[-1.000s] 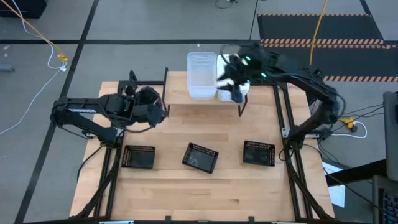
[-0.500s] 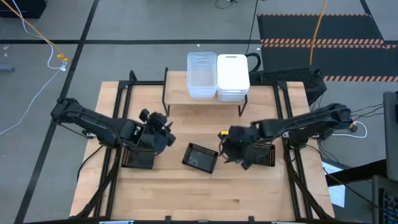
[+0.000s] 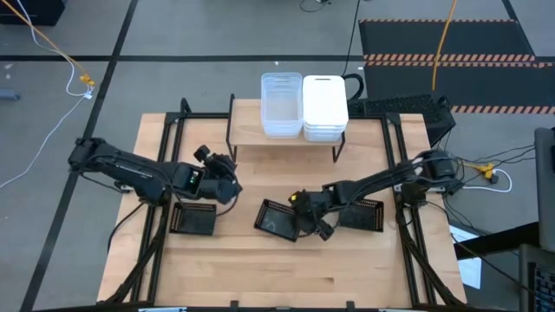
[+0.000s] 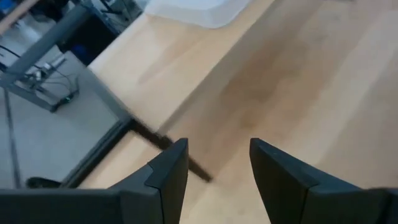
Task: Stack baskets on shelf by color
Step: Put the center black bin on the shelf
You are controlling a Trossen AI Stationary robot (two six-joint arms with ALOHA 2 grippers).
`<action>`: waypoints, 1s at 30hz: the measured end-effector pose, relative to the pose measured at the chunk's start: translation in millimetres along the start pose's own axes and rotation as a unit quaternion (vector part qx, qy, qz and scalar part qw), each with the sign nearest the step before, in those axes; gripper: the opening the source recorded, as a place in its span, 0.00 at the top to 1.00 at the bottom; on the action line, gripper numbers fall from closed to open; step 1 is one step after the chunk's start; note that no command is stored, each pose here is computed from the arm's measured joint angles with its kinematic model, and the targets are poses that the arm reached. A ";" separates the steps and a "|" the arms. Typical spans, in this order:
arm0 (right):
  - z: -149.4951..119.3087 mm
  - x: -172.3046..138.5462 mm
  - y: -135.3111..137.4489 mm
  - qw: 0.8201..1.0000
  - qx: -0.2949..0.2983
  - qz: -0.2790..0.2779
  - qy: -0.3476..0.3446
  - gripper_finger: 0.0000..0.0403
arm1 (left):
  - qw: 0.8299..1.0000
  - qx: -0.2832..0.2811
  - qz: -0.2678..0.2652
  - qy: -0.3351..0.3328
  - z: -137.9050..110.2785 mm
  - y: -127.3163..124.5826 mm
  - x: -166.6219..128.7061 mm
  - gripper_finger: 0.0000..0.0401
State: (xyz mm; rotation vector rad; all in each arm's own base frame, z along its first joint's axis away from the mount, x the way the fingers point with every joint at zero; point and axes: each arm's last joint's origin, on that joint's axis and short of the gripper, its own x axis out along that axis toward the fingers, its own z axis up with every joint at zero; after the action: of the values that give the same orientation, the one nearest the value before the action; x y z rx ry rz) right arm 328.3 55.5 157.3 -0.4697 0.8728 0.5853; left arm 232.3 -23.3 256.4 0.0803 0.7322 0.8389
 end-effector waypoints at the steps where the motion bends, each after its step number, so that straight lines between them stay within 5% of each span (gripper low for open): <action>1: -0.4 3.6 -2.6 1.000 -0.004 -0.005 0.007 0.43 | 1.000 0.003 0.006 -0.001 -3.6 3.9 4.5 0.56; 4: 3.6 10.6 -7.8 1.000 -0.013 -0.001 0.016 0.55 | 1.000 0.019 0.014 0.000 -16.9 17.8 16.9 0.56; 10: 40.3 0.0 -37.7 0.998 0.009 0.020 -0.055 0.96 | 0.998 0.035 -0.036 -0.047 -17.2 46.5 25.6 0.56; 17: 92.3 -62.0 -85.5 0.993 0.040 -0.008 -0.114 0.99 | 0.992 -0.062 -0.034 -0.103 -8.1 84.3 -0.5 0.56; 24: 126.7 -127.6 -131.7 0.958 0.101 -0.218 -0.158 0.99 | 0.973 -0.175 0.010 -0.152 -23.5 118.9 -38.3 0.56; 30: 110.9 -174.0 -176.2 0.919 0.150 -0.308 -0.195 0.99 | 0.967 -0.192 -0.006 -0.165 -26.8 127.1 -46.2 0.56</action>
State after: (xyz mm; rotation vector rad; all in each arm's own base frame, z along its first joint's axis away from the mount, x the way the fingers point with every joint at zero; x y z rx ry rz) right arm 417.5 -58.5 386.8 -0.3061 0.3823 -0.0458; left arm 112.8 25.1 305.3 -0.1292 0.2487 0.9146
